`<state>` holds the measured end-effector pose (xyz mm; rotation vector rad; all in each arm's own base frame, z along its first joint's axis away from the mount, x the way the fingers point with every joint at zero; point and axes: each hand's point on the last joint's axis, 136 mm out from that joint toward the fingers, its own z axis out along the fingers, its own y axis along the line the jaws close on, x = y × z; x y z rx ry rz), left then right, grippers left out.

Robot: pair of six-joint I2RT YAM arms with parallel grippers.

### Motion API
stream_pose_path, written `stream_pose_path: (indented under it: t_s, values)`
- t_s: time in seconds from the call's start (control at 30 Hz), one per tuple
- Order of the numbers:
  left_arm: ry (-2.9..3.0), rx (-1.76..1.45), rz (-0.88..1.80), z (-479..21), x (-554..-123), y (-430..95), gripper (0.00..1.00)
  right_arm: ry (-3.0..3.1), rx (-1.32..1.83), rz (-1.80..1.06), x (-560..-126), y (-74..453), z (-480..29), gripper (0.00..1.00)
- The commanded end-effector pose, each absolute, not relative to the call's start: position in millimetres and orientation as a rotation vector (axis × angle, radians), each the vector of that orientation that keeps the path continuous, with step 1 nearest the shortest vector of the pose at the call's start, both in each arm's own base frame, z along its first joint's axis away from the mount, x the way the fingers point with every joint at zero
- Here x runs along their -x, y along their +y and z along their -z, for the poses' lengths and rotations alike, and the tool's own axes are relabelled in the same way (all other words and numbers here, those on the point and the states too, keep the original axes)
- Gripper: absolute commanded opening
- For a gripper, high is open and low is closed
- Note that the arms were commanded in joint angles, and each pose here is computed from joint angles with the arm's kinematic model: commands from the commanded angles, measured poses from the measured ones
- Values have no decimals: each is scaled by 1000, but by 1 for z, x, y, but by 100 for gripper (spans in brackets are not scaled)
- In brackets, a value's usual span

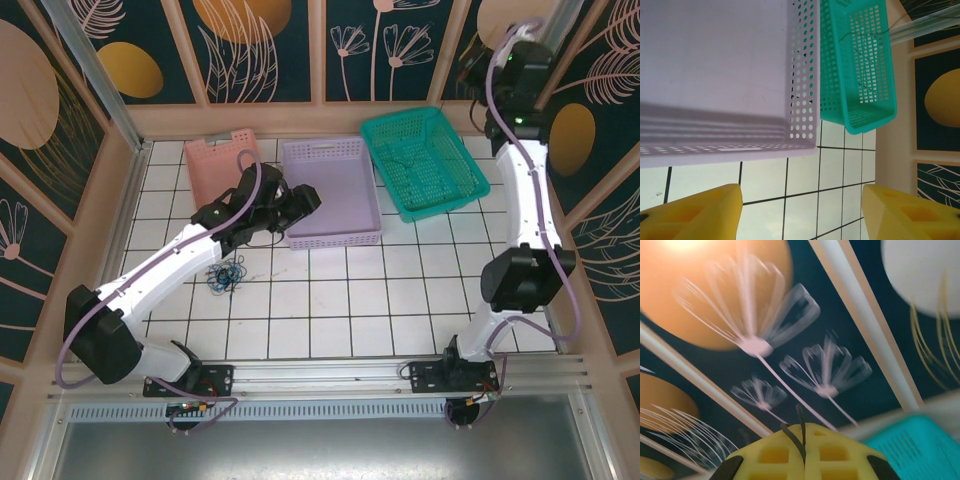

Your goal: Untangle the cables

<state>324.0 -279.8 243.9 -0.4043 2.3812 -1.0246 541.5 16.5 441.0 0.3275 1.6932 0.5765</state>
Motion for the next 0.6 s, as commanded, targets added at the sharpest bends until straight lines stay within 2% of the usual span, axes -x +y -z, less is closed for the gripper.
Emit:
stream_pose_path:
  t_s: [0.0,0.2,0.33,0.5,0.57]
  values:
    - [2370,395,993,-252,-324,-273,64,1788,-362,-602,-554,16,-387,0]
    - [2381,409,947,-250,-319,-264,64,1982,-444,-630,-581,13,-292,0]
    - [2403,430,903,-243,-315,-256,64,2084,-495,-641,-594,13,-250,0]
    - [2427,463,848,-236,-311,-246,64,2167,-528,-637,-591,21,-219,0]
    - [2429,470,843,-234,-310,-244,64,2191,-543,-611,-584,22,-212,7]
